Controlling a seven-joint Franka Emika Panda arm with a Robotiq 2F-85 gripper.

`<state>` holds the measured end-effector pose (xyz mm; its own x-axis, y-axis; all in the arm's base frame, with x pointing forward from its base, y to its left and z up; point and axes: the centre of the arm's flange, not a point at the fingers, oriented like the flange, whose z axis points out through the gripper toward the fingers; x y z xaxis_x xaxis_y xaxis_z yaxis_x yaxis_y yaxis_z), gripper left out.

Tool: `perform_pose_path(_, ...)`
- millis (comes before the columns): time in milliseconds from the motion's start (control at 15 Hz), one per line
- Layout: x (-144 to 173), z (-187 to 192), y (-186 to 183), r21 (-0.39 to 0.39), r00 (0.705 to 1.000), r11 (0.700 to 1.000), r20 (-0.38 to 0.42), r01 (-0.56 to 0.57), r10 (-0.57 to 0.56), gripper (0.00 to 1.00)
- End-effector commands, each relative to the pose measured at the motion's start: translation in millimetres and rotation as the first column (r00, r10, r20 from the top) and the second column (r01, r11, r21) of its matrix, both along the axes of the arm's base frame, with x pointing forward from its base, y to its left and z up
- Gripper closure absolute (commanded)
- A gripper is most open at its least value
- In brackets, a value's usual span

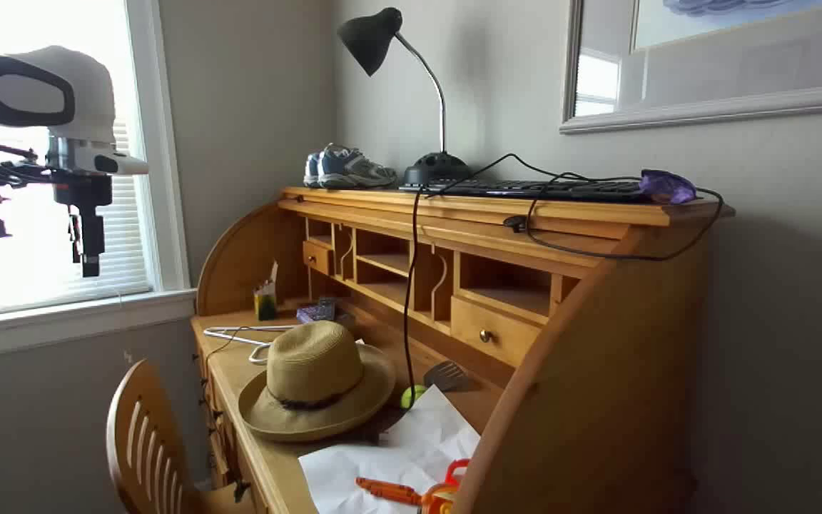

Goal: Hang the coat hanger on the chair

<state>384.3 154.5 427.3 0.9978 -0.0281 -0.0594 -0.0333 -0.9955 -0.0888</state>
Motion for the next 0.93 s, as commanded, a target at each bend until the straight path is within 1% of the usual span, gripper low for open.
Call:
perform_pose_path(0, 0, 0, 0, 0.000, 1.000, 1.000, 0.000, 0.000, 0.000, 0.00)
perform_pose_path(333, 0, 0, 0, 0.000, 1.000, 1.000, 0.000, 0.000, 0.000, 0.00)
perform_pose_path(733, 67, -10, 1, -0.060, 1.000, 0.998, 0.009, -0.015, 0.016, 0.00)
perform_pose_path(800, 79, -13, 0, -0.055, 1.000, 0.998, 0.016, -0.006, 0.007, 0.00)
perform_pose_path(867, 92, -18, -1, -0.031, 1.000, 0.999, 0.016, 0.014, -0.014, 0.00)
